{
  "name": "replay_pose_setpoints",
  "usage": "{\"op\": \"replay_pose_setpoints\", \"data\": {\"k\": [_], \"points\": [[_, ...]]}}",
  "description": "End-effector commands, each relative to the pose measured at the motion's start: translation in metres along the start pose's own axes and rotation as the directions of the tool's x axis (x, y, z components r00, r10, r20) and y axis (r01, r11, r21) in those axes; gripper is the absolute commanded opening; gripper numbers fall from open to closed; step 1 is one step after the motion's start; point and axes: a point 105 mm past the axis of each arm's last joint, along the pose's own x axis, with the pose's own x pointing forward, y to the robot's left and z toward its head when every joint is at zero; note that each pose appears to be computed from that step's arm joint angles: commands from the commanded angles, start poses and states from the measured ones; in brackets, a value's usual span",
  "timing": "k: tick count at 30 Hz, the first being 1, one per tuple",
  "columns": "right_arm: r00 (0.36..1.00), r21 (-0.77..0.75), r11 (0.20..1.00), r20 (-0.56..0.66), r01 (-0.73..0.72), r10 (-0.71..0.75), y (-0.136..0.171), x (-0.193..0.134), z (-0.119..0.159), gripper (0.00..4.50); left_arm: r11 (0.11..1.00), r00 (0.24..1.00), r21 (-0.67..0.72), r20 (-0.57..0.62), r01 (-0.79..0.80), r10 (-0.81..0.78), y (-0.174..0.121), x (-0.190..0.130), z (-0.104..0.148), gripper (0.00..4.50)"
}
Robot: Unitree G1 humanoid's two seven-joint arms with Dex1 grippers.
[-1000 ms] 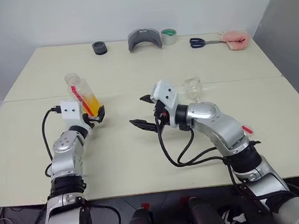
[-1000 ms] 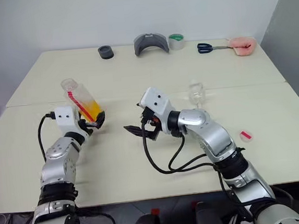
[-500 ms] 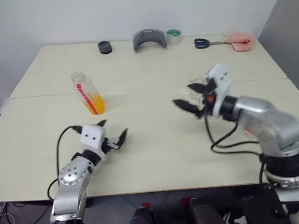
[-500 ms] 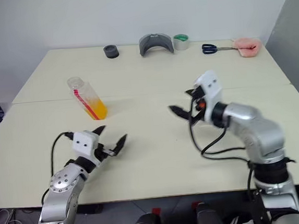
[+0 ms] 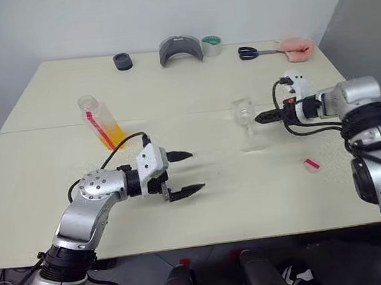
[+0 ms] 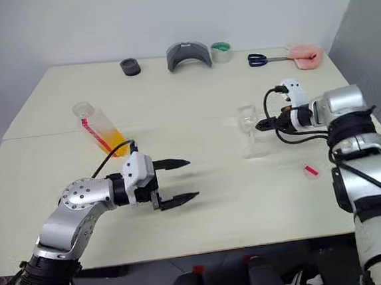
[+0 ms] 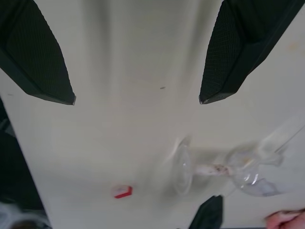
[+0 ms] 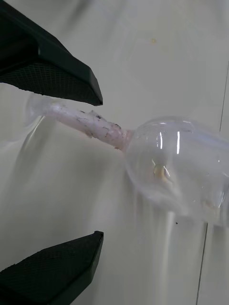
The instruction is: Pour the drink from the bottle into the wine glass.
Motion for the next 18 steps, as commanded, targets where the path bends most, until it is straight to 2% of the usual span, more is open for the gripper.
{"op": "replay_pose_setpoints", "data": {"k": [1,6,12,18], "points": [[1.0,-0.043,0.999,0.013,-0.007,0.007,0.002,0.0,0.009,4.5,0.999,1.0,0.05,0.014,0.013,-0.014,-0.005,-0.002,0.006,4.47],[1.0,-0.103,0.995,-0.025,0.004,-0.006,0.003,0.01,0.005,4.5,0.999,1.0,0.048,0.008,-0.009,0.008,-0.009,-0.006,-0.001,4.47],[1.0,-0.102,0.995,0.01,0.013,-0.012,0.009,0.018,0.009,4.5,0.999,1.0,0.049,0.01,-0.013,0.013,-0.015,-0.006,-0.004,4.47],[1.0,-0.13,0.992,-0.003,0.001,-0.001,0.016,0.028,0.007,4.5,0.999,1.0,0.052,0.014,-0.014,0.014,-0.016,-0.002,-0.004,4.47]]}}
